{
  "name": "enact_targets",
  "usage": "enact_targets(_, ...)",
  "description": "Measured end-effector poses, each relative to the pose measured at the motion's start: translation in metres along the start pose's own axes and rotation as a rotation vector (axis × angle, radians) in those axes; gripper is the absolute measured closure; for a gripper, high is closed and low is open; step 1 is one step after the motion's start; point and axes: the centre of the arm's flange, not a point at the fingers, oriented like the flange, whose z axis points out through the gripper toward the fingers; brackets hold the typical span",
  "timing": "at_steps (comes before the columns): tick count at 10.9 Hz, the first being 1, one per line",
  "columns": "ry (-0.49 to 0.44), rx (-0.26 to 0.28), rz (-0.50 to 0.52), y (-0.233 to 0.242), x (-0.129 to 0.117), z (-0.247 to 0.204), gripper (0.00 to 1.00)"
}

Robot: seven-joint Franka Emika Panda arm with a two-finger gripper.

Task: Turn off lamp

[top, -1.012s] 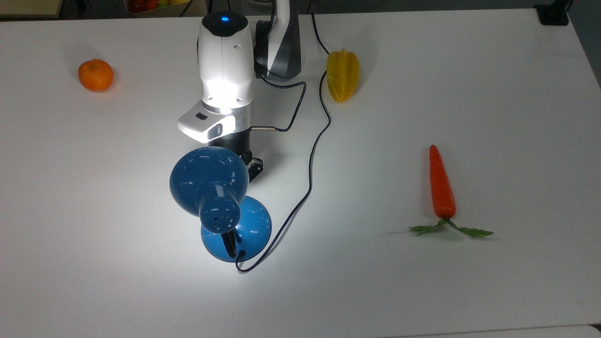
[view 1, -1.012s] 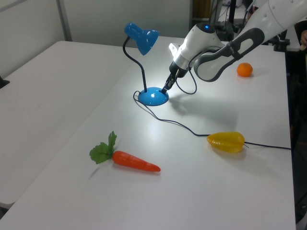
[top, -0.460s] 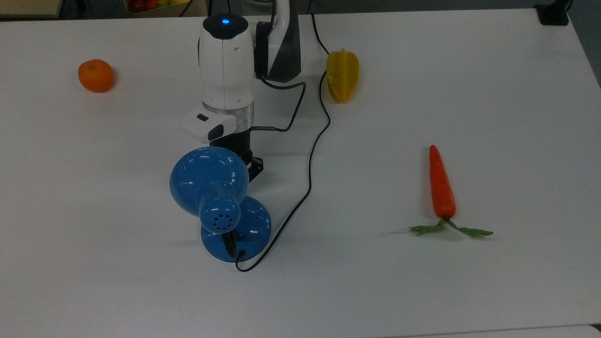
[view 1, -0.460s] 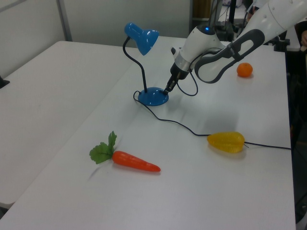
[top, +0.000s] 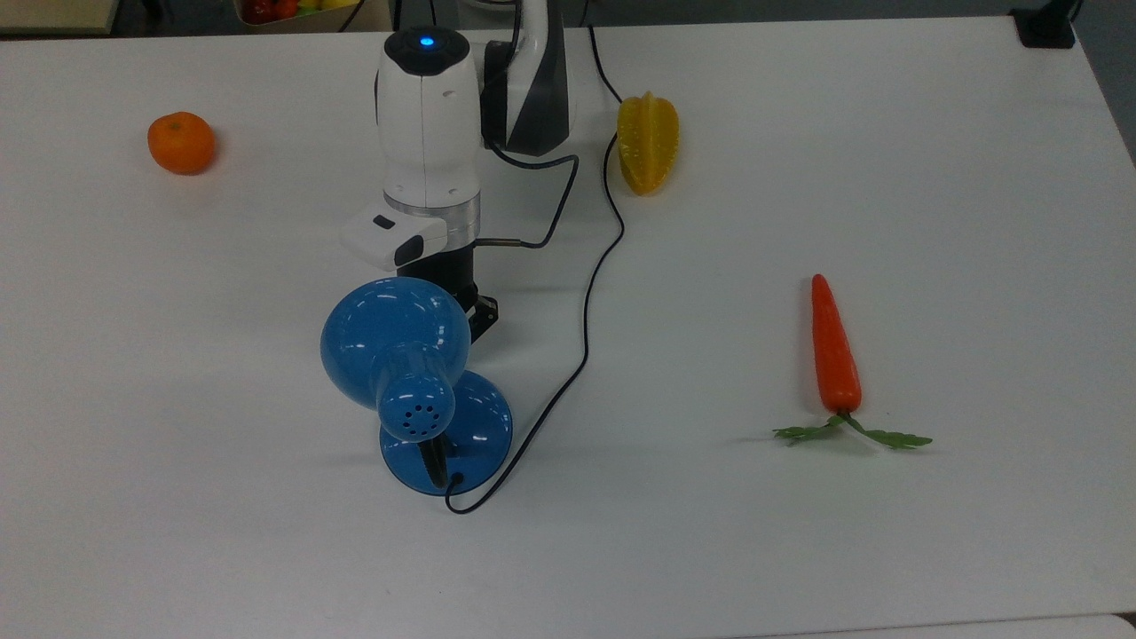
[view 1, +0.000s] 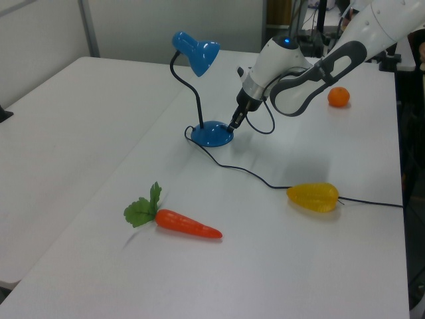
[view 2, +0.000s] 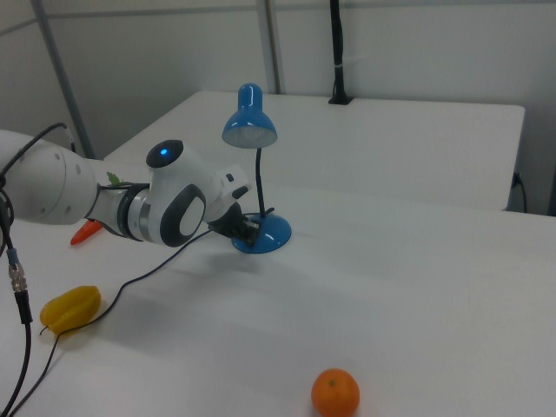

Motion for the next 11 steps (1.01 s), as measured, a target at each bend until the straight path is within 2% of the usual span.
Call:
enact_targets(2, -0.062, 0.007, -0.001, 0.0, -0.01, -0.001, 0.99)
enact_targets(5, -0.268, 0.037, -0.02, 0.003, -0.014, -0.04, 0.98)
enact_targets(7, -0.393, 0.061, -0.018, 0.008, -0.013, -0.095, 0.71)
enact_targets(11, -0.513, 0.091, -0.004, 0.016, -0.011, -0.208, 0.15)
